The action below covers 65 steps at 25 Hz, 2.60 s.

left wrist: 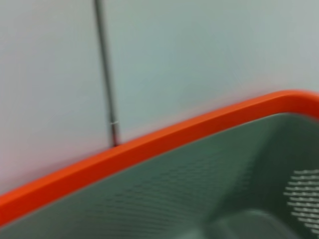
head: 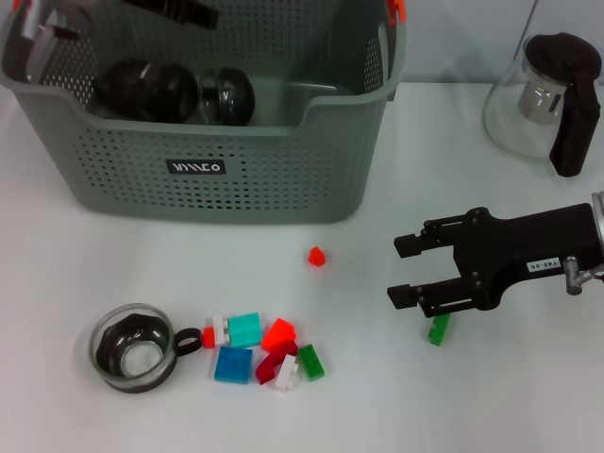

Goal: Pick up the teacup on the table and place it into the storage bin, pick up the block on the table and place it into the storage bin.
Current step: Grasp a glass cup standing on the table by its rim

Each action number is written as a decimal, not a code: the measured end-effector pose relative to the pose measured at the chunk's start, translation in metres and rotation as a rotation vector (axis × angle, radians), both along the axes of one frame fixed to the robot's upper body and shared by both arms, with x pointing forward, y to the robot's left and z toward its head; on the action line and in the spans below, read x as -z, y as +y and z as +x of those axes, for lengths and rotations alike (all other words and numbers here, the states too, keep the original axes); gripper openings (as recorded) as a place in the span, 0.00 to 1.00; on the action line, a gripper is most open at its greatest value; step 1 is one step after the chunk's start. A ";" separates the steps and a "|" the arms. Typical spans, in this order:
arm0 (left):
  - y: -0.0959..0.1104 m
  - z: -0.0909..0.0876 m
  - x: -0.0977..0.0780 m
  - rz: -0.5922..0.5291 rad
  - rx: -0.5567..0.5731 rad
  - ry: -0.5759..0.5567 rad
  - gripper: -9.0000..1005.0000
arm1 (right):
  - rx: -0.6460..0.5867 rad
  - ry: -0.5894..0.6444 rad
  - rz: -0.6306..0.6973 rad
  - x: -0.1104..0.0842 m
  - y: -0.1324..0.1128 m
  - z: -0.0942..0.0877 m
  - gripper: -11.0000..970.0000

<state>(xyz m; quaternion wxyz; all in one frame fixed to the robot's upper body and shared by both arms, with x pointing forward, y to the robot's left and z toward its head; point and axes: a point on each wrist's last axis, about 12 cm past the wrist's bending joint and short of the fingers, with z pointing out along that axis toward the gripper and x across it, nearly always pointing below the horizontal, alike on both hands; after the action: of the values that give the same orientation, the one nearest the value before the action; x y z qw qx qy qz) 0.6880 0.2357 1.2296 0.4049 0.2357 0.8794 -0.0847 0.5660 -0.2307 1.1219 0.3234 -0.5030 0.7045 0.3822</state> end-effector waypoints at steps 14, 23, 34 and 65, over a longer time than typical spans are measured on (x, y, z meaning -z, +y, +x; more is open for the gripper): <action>0.000 -0.115 -0.028 -0.124 0.534 0.181 0.82 | 0.026 -0.014 -0.006 0.001 -0.003 0.002 0.78; 0.004 -0.153 -0.014 -0.017 0.680 0.246 0.82 | 0.058 -0.010 0.011 0.001 -0.008 0.004 0.78; -0.004 -0.160 0.024 0.130 0.676 0.344 0.81 | 0.060 0.007 0.012 0.008 -0.003 0.003 0.78; -0.009 -0.149 0.062 0.252 0.631 0.484 0.81 | -0.009 0.038 0.010 0.004 0.003 -0.001 0.97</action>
<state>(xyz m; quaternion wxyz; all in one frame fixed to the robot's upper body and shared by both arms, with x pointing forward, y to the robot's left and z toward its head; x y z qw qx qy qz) 0.5386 0.2270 1.1680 0.1085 0.5147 0.8373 -0.1493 0.5652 -0.2277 1.1174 0.3108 -0.4972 0.7062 0.3969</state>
